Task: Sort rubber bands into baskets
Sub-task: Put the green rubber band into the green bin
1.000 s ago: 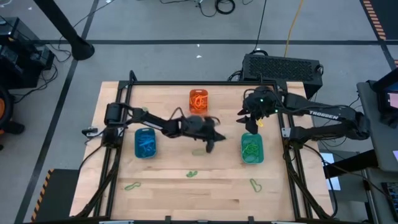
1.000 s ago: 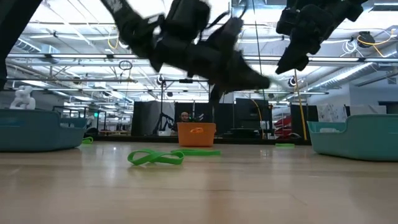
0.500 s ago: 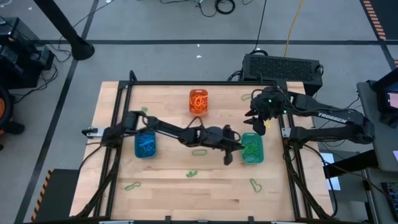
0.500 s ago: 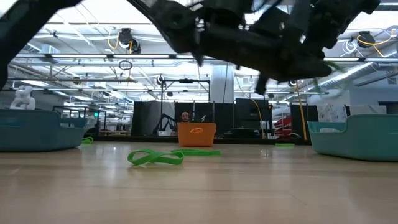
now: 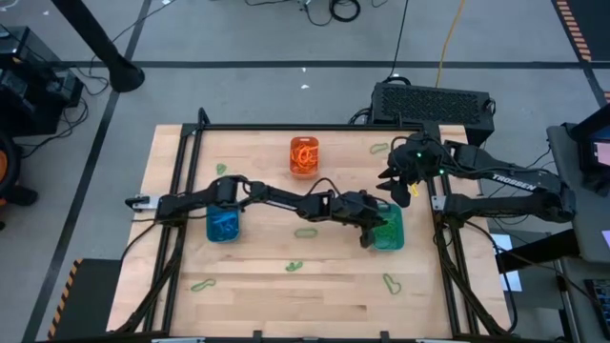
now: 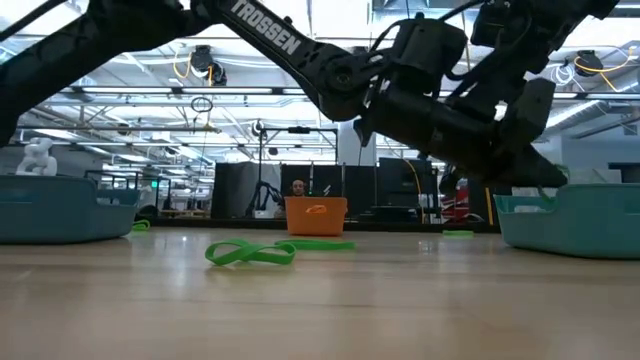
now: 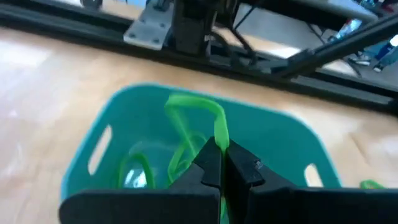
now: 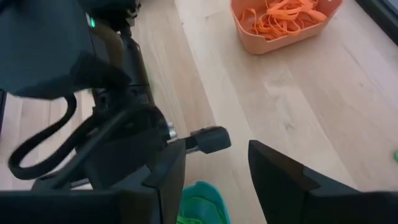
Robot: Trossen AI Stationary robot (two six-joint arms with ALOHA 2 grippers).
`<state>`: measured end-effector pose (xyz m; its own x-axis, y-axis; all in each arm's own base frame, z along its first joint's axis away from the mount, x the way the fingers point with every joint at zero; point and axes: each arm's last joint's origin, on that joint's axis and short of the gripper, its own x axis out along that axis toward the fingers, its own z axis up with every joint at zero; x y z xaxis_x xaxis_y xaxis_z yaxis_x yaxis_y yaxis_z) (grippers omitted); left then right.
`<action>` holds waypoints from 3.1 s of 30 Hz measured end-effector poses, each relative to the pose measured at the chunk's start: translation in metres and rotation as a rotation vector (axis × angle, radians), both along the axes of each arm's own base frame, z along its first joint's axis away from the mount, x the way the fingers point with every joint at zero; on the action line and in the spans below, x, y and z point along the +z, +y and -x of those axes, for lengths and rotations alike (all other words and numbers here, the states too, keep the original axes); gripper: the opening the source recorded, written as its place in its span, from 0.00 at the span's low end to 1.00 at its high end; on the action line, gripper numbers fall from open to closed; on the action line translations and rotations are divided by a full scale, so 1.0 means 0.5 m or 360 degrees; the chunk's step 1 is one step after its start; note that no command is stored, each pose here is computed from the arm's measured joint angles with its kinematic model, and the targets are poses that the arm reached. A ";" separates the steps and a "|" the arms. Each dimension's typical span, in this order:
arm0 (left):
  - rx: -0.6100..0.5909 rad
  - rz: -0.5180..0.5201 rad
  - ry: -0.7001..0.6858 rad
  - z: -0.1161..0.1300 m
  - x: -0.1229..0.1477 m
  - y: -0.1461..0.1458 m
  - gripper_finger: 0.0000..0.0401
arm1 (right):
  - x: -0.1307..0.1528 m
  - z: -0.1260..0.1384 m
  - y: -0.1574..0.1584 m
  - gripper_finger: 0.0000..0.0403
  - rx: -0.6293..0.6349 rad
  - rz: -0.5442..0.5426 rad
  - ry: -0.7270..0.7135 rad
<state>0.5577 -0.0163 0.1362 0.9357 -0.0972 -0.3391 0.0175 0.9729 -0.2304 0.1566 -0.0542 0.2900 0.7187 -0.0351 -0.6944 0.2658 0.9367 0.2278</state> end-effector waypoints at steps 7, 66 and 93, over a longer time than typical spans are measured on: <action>-0.0007 -0.0053 0.0031 0.001 -0.006 0.001 0.04 | 0.000 0.000 0.000 0.41 0.0002 0.0003 0.0001; -0.0129 -0.1360 0.0410 0.010 0.050 -0.055 0.36 | 0.000 0.000 0.000 0.41 -0.0001 -0.0002 0.0001; -0.0130 -0.0717 0.1777 0.257 0.016 -0.150 0.36 | -0.004 -0.014 -0.006 0.41 0.0057 0.0063 -0.0009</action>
<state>0.4290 -0.0912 0.1442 0.1020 0.1929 -0.9759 0.0902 0.9752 0.2022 0.1638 -0.0570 0.2879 0.7238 -0.0366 -0.6891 0.2309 0.9539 0.1918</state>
